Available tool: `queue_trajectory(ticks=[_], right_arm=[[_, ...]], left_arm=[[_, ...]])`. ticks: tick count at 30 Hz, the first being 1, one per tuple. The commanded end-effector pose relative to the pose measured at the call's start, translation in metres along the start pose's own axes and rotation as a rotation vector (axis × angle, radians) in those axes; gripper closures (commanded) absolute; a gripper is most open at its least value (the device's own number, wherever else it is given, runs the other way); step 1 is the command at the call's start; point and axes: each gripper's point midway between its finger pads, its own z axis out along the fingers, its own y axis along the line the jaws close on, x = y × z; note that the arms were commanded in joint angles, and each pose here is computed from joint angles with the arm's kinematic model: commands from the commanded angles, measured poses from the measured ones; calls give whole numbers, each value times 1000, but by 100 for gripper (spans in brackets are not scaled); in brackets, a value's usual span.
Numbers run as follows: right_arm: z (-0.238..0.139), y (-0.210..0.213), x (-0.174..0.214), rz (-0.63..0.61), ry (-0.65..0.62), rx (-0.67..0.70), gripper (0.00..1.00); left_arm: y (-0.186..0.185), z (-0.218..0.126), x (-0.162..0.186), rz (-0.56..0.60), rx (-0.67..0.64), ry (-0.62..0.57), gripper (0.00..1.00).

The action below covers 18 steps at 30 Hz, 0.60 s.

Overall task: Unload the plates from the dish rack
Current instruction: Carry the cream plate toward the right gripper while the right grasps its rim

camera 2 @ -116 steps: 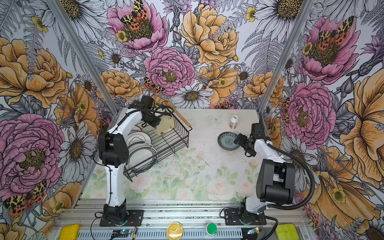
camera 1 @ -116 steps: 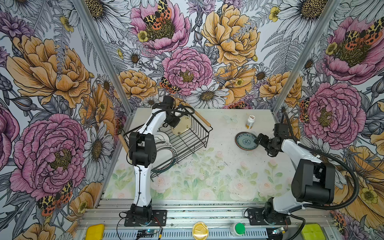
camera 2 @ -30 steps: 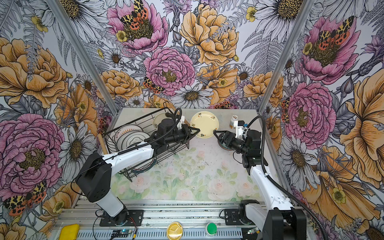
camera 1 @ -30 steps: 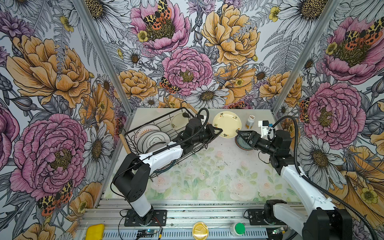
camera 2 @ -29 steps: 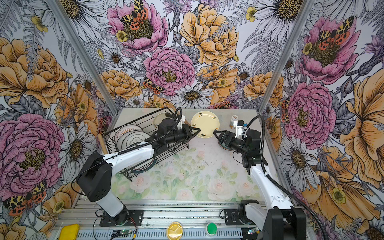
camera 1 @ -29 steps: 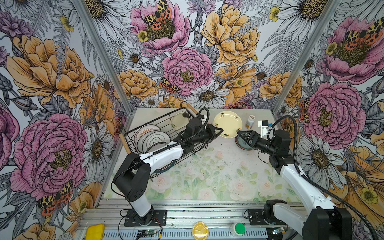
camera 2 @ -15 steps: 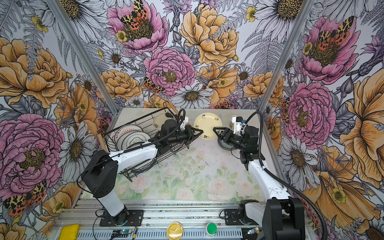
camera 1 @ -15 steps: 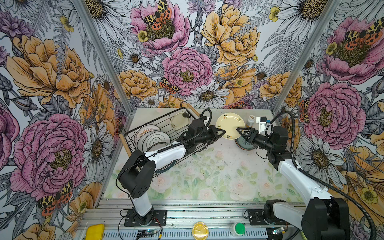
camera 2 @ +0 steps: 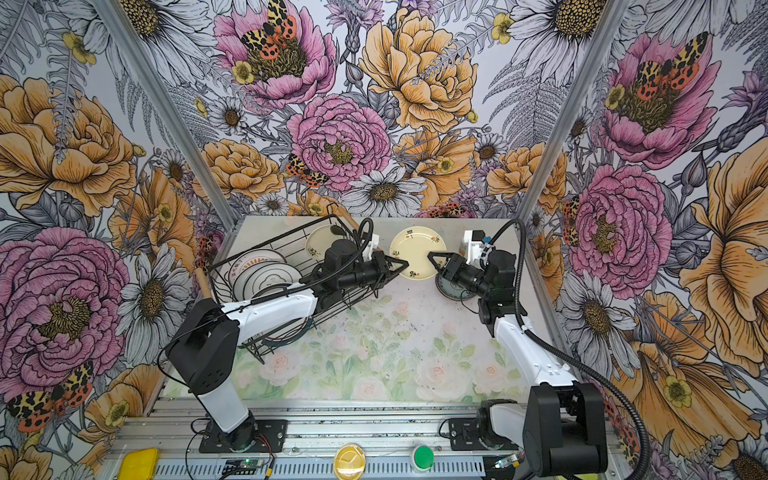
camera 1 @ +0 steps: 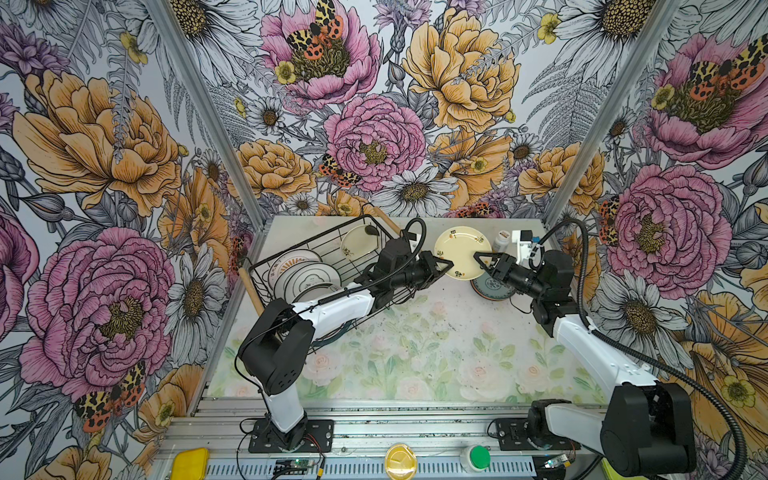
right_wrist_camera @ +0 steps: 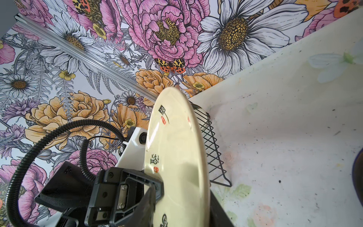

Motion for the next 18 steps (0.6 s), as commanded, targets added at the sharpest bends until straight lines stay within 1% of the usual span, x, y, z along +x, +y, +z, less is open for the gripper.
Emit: queue_trajectory(ticks=[1,18], right_arm=[[3,16,-7,-40,-10,-50,64],[4,18,-1,-39,3,-56,80]], left_arm=[[-23,4,4,33,66,22,100],[-26,8,7,42,75,40,100]])
